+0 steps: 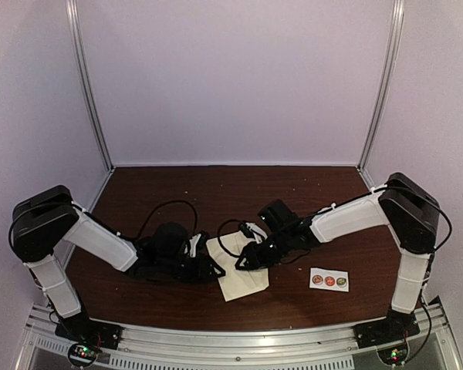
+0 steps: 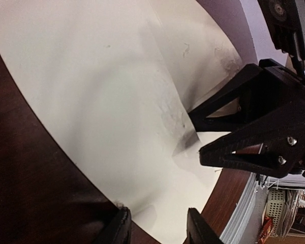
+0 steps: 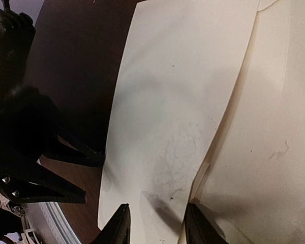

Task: Place the letter into the envelope and seal it

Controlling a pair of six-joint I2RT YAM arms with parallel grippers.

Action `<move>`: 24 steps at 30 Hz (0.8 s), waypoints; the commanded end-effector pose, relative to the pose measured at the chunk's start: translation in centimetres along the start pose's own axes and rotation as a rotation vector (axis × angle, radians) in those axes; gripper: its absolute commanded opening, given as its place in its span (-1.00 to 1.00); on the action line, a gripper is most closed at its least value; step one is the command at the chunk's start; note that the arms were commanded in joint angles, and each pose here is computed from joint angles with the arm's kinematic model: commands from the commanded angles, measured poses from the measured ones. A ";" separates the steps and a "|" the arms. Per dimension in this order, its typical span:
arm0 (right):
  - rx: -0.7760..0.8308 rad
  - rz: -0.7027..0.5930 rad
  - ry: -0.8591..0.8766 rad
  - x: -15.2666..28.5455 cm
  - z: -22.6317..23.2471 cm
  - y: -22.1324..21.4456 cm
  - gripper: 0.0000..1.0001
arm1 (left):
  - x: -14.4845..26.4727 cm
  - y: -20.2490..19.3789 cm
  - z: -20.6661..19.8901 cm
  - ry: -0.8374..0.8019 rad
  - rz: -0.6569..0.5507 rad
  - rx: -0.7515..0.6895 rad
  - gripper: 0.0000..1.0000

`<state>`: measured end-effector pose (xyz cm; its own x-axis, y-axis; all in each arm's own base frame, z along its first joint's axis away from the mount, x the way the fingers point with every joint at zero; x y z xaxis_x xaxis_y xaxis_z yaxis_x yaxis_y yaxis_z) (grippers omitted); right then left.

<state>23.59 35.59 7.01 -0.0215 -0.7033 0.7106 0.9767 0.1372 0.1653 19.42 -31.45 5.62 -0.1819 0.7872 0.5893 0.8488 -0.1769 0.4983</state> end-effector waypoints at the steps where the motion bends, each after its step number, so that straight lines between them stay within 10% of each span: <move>1: 0.048 -0.070 0.007 2.0 2.0 0.8 -0.21 | 0.6 0.4 0.6 0.067 -0.014 -0.018 -0.21; 24: 0.014 -0.048 0.014 0.8 0.6 0.9 0.00 | 0.2 0.7 1.3 0.081 -0.013 -0.036 -0.19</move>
<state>24.02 35.26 8.74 -0.0745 -0.7058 0.7045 0.9678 0.1191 0.2216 20.14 -30.43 5.83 -0.2338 0.7464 0.6231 0.8363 -0.1725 0.5204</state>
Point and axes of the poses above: each gripper's point midway between its finger pads, its own x axis back along the fingers, its own z axis along the line the jaws close on, y = z × x, the point moved 5 cm from there along x, back along the fingers, and after that the axes turned 15 degrees about -x, right-handed, at the moved point
